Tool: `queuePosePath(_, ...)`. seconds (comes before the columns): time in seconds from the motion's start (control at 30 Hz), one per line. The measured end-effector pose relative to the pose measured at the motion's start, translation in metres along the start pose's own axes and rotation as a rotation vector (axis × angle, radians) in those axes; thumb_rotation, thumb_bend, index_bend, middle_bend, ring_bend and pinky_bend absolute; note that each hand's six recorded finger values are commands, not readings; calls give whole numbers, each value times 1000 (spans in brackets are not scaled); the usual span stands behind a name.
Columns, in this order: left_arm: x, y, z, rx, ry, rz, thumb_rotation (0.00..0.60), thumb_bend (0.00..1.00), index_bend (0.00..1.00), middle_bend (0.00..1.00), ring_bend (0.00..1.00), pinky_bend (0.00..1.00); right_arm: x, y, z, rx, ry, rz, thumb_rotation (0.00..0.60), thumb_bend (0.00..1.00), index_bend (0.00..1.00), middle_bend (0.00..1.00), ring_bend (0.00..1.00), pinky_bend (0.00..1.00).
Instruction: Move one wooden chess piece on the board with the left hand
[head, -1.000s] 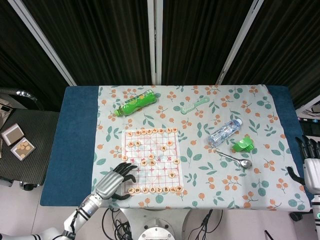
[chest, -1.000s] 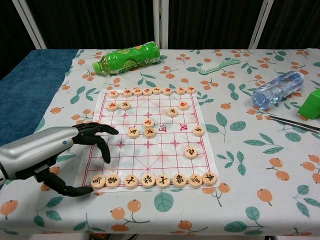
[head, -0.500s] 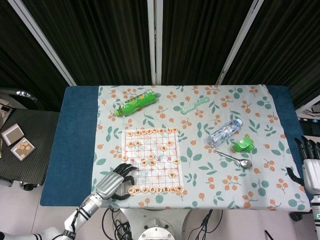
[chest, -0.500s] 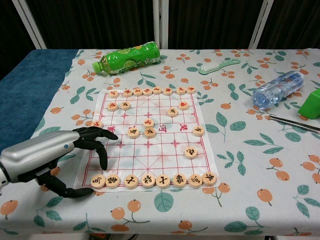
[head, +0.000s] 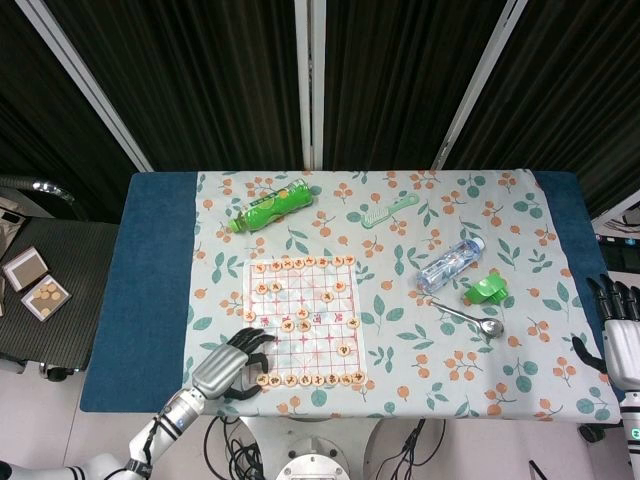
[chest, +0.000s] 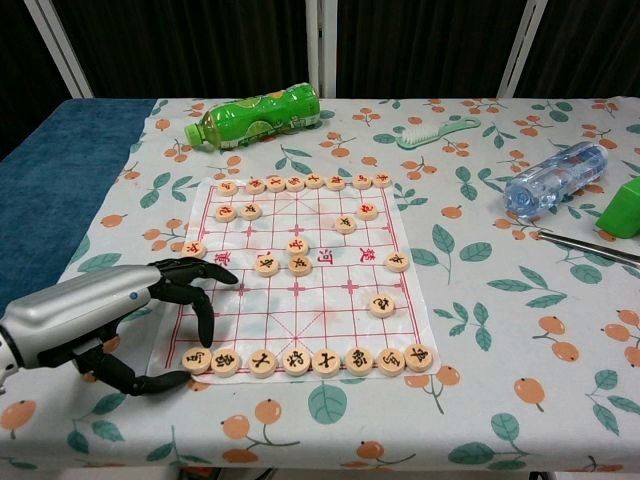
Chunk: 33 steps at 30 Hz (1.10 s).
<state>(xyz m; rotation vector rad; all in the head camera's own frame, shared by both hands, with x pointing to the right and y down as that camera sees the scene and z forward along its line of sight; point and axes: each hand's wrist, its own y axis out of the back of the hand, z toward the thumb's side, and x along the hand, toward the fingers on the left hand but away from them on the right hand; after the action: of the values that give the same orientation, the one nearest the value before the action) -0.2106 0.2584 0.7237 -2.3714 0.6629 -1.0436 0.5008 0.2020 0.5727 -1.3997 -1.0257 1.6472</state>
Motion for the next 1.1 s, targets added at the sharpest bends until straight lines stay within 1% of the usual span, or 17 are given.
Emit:
queuePosePath(0.37,1,-1,-1,2,3,-8,600,291,464,91,0,0,0,-1,-1,0,-4,9,600,206,0,0,0,0)
queuePosePath(0.73,0,0,-1,-4,4,-8,600,309,540,94,0,0,-1,0,-1,-4,-1,0,600,207,0,0,0,0)
queuePosePath(0.87,-2,3,-1,-9,0,3,600,310,543,97,0,0,-1,0,-1,-4,0,0,600,206,0,0,0,0)
queuePosePath(1.1,-7,16,-2,-10,4,34,600,310,543,99,0,0,-1,1,1,-5,4,-1,600,208,0,0,0,0)
